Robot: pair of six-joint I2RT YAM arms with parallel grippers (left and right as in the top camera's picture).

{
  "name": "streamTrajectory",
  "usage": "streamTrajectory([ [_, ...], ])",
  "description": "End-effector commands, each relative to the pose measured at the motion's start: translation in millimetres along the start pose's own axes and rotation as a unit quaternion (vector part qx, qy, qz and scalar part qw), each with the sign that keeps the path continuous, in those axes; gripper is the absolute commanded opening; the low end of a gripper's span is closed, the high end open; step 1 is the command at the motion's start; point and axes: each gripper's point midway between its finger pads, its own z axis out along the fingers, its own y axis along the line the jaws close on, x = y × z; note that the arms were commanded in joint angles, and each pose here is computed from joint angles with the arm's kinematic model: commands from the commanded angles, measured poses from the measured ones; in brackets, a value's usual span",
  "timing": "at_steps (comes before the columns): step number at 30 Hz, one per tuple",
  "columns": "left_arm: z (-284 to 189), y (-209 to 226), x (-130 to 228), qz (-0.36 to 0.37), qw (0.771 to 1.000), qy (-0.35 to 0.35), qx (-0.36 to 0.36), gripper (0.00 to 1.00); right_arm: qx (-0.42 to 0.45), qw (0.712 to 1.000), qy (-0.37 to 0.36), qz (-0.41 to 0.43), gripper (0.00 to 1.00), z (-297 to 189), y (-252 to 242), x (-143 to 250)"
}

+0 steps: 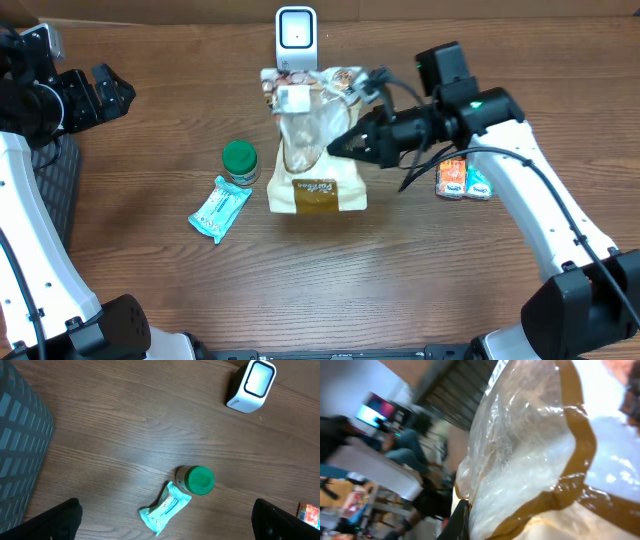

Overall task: Scan the item barcode
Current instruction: 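Raise the pouch upright and carry it toward the scanner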

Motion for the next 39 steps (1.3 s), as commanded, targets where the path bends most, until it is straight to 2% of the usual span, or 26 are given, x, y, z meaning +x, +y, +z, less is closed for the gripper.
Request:
streamTrajectory([
  [1,-6,-4,-3,0.014,1.0,-0.01,0.005,1.0,-0.095,0.992,-0.067,-0.04,0.04,-32,34,-25],
  [8,-6,-4,-3,0.014,1.0,-0.01,0.005,1.0,-0.079,0.992,-0.093,-0.019,0.04,-57,22,-28],
  [16,-6,-4,-3,0.014,1.0,-0.01,0.005,1.0,-0.019,0.997,-0.067,0.014,0.04,-52,2,-17],
  [39,-6,-4,-3,0.014,1.0,-0.01,0.005,1.0,-0.003,0.998,-0.051,0.039,0.04,-46,-2,-11],
])
